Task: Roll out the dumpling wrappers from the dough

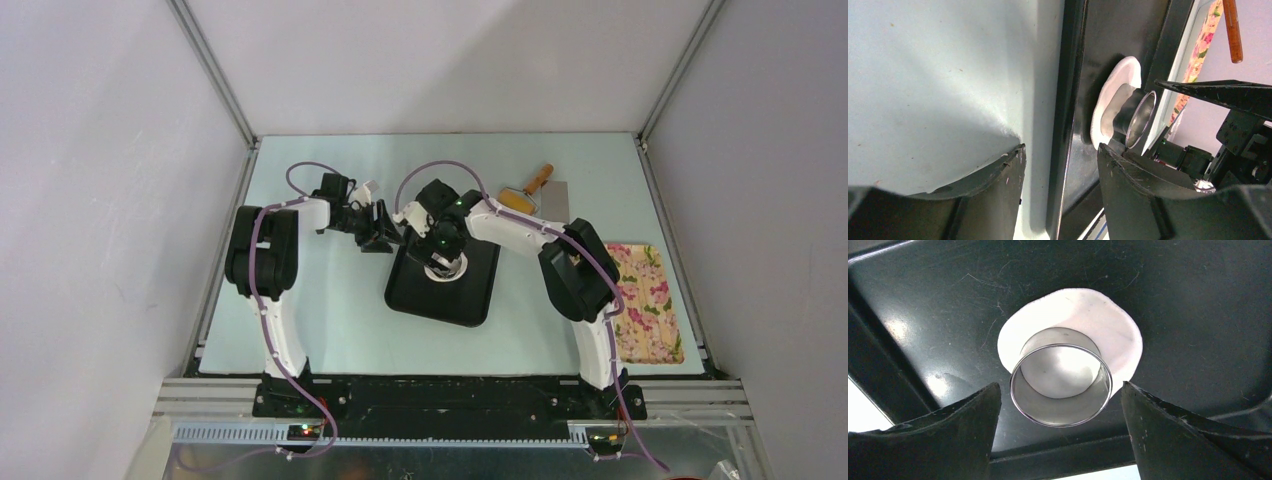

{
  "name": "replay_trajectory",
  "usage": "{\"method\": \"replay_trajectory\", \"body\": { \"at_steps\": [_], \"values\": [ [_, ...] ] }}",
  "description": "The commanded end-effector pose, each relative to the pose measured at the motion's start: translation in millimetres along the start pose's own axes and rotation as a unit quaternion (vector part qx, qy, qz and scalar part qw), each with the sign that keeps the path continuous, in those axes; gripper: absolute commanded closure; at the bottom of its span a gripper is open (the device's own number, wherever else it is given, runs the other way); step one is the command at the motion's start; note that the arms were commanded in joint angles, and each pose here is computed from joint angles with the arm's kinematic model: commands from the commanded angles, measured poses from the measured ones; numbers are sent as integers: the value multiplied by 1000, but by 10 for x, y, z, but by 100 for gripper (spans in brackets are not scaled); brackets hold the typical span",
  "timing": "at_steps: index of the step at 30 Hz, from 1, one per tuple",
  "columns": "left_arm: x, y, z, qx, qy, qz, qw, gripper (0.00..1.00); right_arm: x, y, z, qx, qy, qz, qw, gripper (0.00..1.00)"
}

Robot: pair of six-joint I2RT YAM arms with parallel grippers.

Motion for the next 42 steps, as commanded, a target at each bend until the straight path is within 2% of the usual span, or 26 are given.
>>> {"method": "replay_trajectory", "body": {
  "at_steps": [1,7,20,26,29,33,38,42],
  "values": [
    [130,-26,52,-13,-3,39,999,39,-25,93,146,-19,6,-25,999,10],
    [126,-23,51,-13,-3,39,999,39,-24,35,99,-6,3,-22,1000,14],
    [126,-26,49,-12,-3,38,999,39,25,-39,40,2,-4,7,1000,29],
    [130,-25,52,-13,-3,39,999,39,40,-76,-1,13,-4,12,1000,44],
    [127,-24,50,-13,-3,38,999,39,41,-103,-25,19,-6,10,1000,55],
    [126,-27,51,-13,-3,38,999,39,34,-148,-74,34,-10,-20,999,57],
    [130,-31,48,-12,-2,39,999,39,-16,-187,-117,60,-81,-67,993,60],
    [127,-21,52,-13,-2,39,999,39,55,-249,-145,71,-68,-75,992,62]
  ]
}}
Point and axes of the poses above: each gripper's point midway between its finger pads, its own y axis back along the fingers, its own x axis along the line the jaws close on, z = x × y, the point moved 9 cm from there along y, back along the fingers, and after that the axes turned 3 degrees about y, right-handed, at the moved point
